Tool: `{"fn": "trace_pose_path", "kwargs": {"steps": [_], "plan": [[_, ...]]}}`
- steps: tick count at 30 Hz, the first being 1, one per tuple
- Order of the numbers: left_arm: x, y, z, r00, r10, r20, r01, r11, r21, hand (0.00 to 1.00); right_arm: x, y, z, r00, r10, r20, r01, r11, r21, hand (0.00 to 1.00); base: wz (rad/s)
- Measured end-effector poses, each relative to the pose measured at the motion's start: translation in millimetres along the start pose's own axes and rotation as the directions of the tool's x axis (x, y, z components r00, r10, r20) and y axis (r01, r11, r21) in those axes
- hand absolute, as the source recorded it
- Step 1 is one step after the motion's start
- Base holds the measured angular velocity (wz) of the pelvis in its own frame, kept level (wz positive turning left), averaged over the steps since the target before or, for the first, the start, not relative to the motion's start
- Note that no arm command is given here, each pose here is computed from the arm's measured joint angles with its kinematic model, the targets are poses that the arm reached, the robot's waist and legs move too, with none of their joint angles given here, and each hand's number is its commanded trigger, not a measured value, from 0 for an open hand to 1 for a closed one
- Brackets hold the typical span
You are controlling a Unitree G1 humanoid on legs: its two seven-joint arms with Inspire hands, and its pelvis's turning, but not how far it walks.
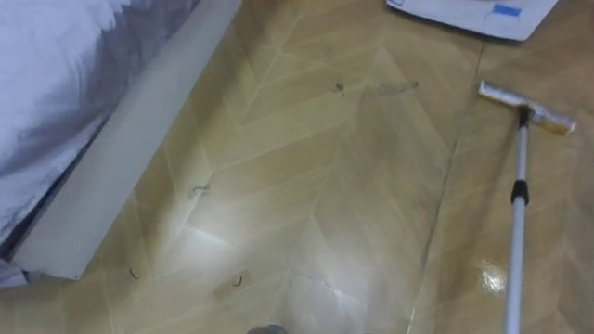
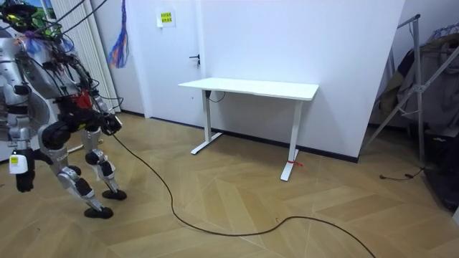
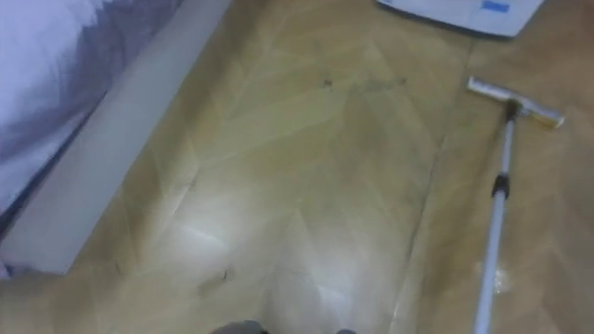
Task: Mop floor
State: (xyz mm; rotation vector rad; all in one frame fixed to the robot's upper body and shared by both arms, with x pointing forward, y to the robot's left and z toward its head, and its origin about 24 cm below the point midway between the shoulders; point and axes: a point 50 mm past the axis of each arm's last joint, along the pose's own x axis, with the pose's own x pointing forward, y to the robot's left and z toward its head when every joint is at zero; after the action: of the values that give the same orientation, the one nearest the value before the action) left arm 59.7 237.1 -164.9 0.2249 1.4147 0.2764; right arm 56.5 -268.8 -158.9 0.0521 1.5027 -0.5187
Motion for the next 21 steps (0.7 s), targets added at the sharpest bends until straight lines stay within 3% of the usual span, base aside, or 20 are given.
{"fn": "trace_pose_path", "kwargs": {"steps": [9,16,21], "plan": [[-0.9,7.5,-28,0.996,0.050,-0.070,-0.055,0.996,-0.066,0.00,4,3,-68,0.986,0.046,-0.158,-0.050,0.998,-0.023,1.00,0.01],[-4.5,7.4,-60,0.987,0.074,-0.142,-0.071,0.997,0.024,0.00,4,7,-67,0.987,0.056,-0.154,-0.067,0.995,-0.068,1.00,-0.05],[-4.0,8.7,-53,0.991,0.066,-0.120,-0.059,0.997,0.057,0.00,4,7,-68,0.986,0.060,-0.153,-0.071,0.995,-0.067,1.00,0.01]]}}
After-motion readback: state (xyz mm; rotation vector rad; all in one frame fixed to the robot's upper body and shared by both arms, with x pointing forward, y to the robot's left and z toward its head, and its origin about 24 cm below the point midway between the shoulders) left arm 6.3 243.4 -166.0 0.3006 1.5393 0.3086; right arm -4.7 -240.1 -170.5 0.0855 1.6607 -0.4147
